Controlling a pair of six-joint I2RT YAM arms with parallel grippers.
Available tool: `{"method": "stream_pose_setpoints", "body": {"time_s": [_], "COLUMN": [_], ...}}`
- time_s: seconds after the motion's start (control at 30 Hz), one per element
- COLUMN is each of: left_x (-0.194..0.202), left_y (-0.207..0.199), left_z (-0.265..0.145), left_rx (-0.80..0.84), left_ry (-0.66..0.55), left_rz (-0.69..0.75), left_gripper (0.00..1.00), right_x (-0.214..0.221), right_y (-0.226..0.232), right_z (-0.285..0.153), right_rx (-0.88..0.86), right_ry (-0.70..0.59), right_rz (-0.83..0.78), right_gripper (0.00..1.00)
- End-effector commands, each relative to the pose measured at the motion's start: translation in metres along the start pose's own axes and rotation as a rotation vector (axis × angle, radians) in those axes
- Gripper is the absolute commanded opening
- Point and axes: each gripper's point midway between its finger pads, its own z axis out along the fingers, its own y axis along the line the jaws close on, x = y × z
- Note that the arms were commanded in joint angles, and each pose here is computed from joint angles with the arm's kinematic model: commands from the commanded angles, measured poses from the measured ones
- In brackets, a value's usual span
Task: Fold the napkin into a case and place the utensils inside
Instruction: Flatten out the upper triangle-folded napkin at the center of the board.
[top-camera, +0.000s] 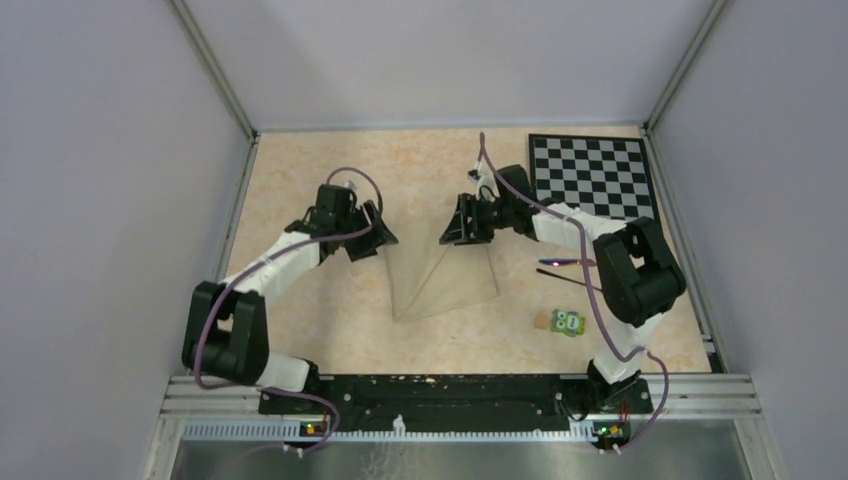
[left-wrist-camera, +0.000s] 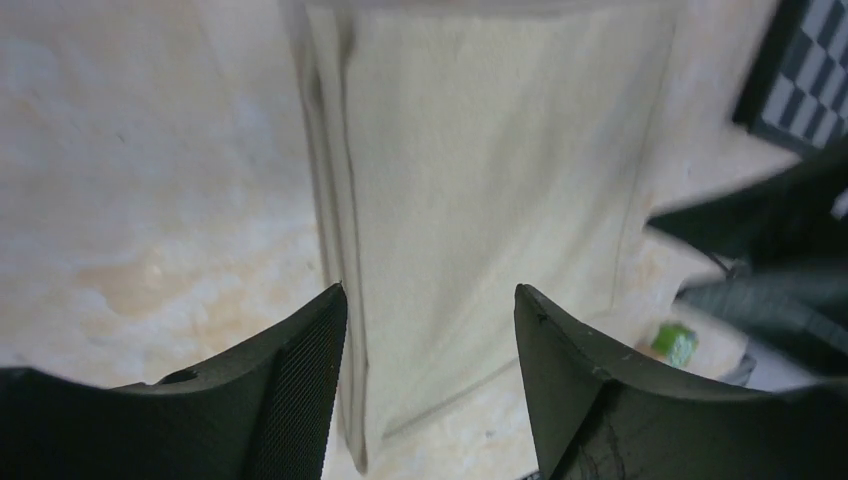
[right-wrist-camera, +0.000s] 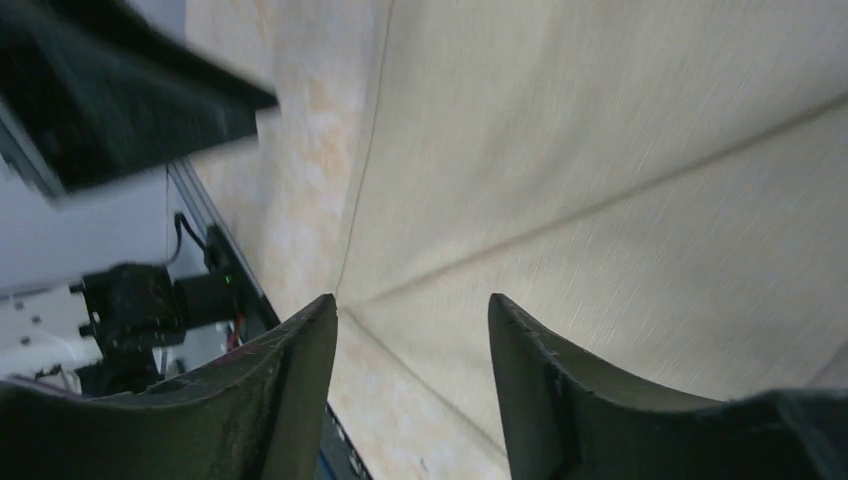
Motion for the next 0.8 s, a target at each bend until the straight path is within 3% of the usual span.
{"method": "stream_pose_setpoints", "body": {"time_s": [0.0, 0.17, 0.4, 0.5, 0.6, 0.77], "left_x": [-0.040, -0.055, -0.062, -0.058, -0.048, -0.034], "left_y": [0.028, 0.032, 0.043, 0.055, 0.067, 0.064], "left_z": [0.016, 0.051, 0.079, 0.083, 0.086, 0.084], "left_rx": [-0.149, -0.156, -0.170, -0.213, -0.236, -0.187], "left_ry": [-0.008, 0.032, 0.012, 0.008, 0.027, 0.061], "left_rz": [0.093, 0.103, 0.085, 0.068, 0.056, 0.048], "left_gripper": [0.67, 0.57, 0.46, 0.36, 0.29, 0.26], "right_x": [0.047, 0.090, 0.130, 0.143, 0.151, 0.145], "right_y": [0.002, -0.019, -0.061, -0.082, -0.091, -0.066], "right_z": [-0.006, -0.020, -0.044, -0.057, -0.071, -0.073], "right_rx": [0.020, 0.080, 0.264, 0.376, 0.439, 0.338], "right_ry": [0.029, 0.065, 0.077, 0.067, 0.020, 0.004], "right_rz": [0.000, 0.006, -0.030, -0.015, 0.000, -0.029], "right_gripper": [0.52, 0.36, 0.32, 0.25, 0.24, 0.30]}}
